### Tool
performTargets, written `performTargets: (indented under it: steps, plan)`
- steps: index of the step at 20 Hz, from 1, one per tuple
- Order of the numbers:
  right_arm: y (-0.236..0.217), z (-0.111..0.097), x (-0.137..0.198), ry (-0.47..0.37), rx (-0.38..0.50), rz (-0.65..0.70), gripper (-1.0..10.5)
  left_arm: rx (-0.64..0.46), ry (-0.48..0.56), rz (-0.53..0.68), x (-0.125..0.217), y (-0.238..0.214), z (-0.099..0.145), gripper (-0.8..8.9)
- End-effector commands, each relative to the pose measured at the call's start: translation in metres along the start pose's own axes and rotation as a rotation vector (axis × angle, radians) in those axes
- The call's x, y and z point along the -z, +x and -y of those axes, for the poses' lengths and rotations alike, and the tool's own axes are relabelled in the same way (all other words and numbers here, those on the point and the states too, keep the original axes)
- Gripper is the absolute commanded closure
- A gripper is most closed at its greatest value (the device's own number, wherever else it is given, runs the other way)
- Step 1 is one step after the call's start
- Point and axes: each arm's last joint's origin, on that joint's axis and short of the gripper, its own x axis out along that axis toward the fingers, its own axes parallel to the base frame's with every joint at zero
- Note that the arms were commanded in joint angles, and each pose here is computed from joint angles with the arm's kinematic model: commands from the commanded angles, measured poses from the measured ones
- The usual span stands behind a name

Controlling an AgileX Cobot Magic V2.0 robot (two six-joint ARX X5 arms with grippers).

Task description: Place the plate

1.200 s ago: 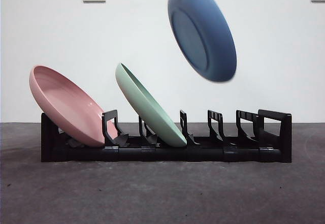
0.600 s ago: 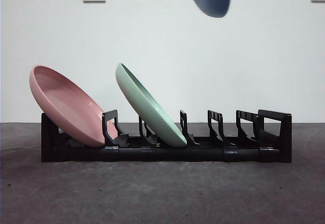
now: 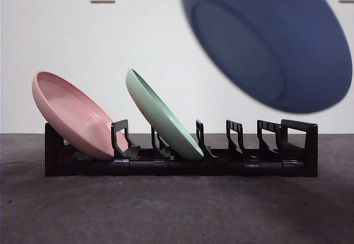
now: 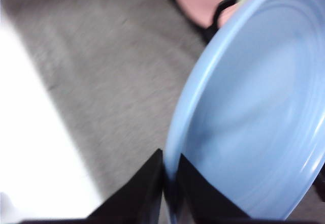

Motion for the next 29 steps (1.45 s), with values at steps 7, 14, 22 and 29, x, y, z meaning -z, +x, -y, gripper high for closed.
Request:
performTargets:
  steps: [7,14,22,29]
  plan:
    - [0.057,-0.051,0.004,-0.252,-0.121,-0.272,9.3,0.008,0.007,0.025,-0.005,-0.004,0.001,4.37]
    - [0.101,-0.050,-0.004,-0.285,-0.096,-0.345,9.3,0.008,0.007,0.026,-0.005,-0.004,0.001,4.37]
    - [0.140,-0.042,-0.003,-0.229,-0.145,-0.383,9.3,0.008,0.007,0.026,-0.005,-0.004,0.001,4.37]
    - [0.149,-0.047,-0.003,-0.168,-0.204,-0.394,7.4,0.008,0.009,0.025,-0.005,-0.004,0.001,4.37]
